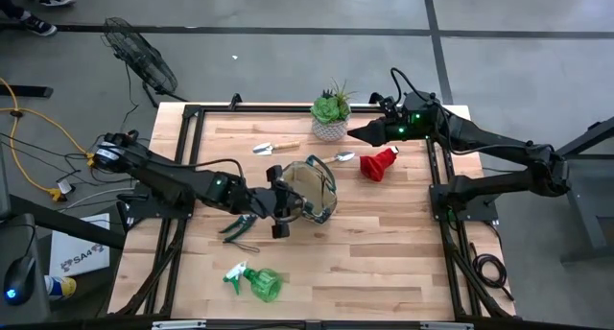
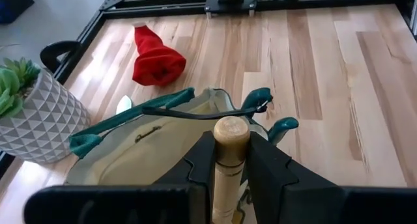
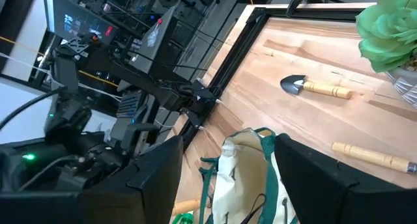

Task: Pick & Place Garden tools in Gardening bag
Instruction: Put the brown hand rake into the brown gardening bag

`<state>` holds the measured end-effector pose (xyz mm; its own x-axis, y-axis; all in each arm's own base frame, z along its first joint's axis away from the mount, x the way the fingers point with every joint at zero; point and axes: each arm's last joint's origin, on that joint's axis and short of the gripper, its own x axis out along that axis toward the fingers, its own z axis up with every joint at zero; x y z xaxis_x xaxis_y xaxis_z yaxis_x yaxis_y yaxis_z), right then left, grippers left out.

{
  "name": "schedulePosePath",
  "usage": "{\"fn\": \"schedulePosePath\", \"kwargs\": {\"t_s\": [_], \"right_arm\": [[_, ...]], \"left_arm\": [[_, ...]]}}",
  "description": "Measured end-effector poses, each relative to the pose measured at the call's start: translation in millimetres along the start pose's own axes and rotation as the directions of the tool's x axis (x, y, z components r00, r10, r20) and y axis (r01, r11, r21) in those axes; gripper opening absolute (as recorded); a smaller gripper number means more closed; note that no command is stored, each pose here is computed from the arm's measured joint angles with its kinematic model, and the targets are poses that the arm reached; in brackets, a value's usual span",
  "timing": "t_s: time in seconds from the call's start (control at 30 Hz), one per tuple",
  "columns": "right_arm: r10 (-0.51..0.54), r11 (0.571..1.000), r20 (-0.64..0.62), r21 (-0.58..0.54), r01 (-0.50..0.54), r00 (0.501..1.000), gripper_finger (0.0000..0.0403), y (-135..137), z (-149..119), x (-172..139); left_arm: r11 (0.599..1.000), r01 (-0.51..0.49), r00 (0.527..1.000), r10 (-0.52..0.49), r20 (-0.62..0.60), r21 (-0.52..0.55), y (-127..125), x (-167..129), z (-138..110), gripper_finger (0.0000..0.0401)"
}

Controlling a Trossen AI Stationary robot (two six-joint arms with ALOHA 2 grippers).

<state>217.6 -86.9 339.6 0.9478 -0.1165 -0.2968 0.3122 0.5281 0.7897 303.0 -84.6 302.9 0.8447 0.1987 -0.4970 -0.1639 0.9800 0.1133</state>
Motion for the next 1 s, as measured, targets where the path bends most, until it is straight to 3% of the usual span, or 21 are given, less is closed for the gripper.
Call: {"fn": "schedulePosePath", "kwargs": {"t_s": [0.5, 1.0], "right_arm": [[-0.001, 1.000, -0.001, 0.001, 0.001, 1.000, 0.0235, -0.1, -0.1, 0.0], [-0.005, 1.000, -0.004, 0.002, 0.005, 1.000, 0.0235, -0.5, -0.4, 0.0]], "left_arm": [[1.000, -0.013, 1.000, 0.013, 0.015, -0.007, -0.7, 10.5, -25.7, 0.0054], [0.999, -0.043, 0.999, 0.044, 0.016, -0.006, 0.2, 10.8, -26.6, 0.0054]]}}
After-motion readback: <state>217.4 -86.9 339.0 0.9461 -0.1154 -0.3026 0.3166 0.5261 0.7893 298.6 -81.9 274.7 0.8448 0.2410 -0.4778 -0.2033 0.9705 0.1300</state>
